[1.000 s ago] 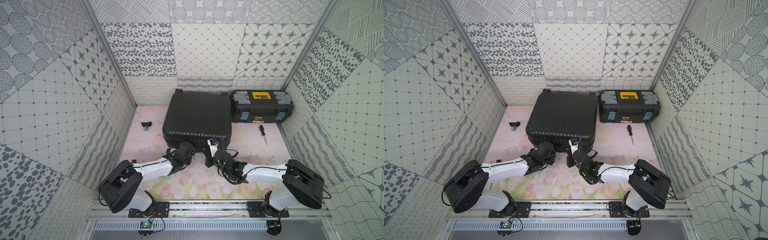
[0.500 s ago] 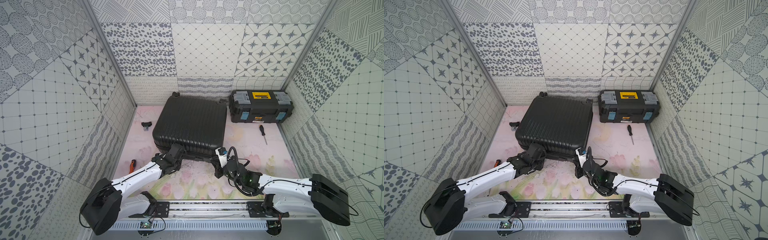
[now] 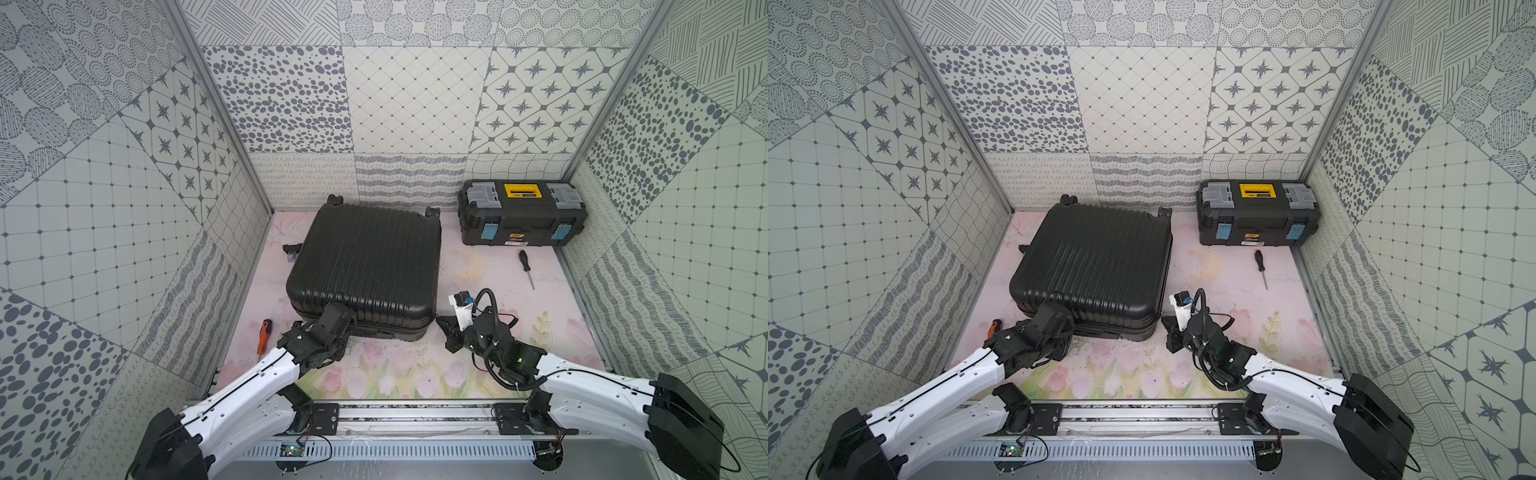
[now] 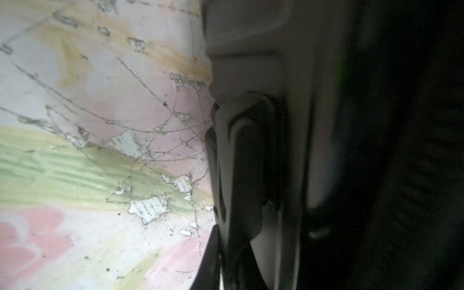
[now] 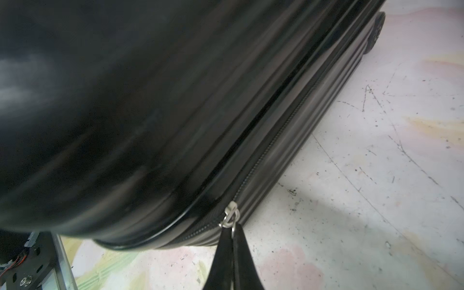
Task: Open the suitcase zippers
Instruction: Unzip the zipper on the suitcase.
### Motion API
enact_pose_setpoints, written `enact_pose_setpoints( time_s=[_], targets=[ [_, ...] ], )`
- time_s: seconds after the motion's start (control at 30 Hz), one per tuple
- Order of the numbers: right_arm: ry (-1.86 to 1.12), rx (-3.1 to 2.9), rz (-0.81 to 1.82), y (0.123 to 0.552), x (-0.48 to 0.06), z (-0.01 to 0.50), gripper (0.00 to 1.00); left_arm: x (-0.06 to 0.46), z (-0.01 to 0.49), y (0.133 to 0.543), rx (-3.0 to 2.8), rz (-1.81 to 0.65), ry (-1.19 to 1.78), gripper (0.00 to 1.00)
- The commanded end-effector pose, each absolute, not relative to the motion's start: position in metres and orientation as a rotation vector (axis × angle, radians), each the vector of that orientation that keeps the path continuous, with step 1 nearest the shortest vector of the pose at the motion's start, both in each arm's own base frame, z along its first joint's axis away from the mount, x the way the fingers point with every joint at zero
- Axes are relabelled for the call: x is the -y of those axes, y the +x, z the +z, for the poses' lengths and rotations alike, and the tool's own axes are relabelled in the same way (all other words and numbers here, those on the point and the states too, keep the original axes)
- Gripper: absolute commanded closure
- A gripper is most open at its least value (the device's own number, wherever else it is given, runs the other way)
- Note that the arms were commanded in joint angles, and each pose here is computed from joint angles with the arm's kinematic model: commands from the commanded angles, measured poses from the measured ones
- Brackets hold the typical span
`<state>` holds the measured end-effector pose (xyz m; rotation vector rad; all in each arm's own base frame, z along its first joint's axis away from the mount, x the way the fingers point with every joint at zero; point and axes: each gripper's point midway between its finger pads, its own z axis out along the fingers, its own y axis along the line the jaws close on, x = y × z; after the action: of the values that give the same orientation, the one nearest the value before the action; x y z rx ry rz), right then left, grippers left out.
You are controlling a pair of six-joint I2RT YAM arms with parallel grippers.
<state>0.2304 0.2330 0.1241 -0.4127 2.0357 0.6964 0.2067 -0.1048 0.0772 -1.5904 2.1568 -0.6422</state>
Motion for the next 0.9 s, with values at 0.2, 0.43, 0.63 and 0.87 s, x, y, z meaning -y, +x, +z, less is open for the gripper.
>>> enact_pose_setpoints(
  time_s=[0.2, 0.43, 0.63, 0.87],
  targets=[
    [-0.228, -2.053, 0.608, 0.314, -0.197, 0.144, 1.0, 0.069, 0.086, 0.173, -2.367, -0.395, -1.248, 1.0],
    [-0.125, -2.031, 0.643, 0.366, -0.186, 0.153, 1.0, 0.06, 0.074, 0.139, -2.434, -0.423, -1.272, 1.0],
    [-0.023, -2.06, 0.67, 0.408, -0.174, 0.142, 1.0, 0.05, 0.062, 0.121, -2.463, -0.387, -1.295, 1.0],
    [-0.003, -2.04, 0.762, 0.458, -0.174, 0.142, 1.0, 0.046, 0.051, 0.11, -2.484, -0.39, -1.305, 1.0]
  ],
)
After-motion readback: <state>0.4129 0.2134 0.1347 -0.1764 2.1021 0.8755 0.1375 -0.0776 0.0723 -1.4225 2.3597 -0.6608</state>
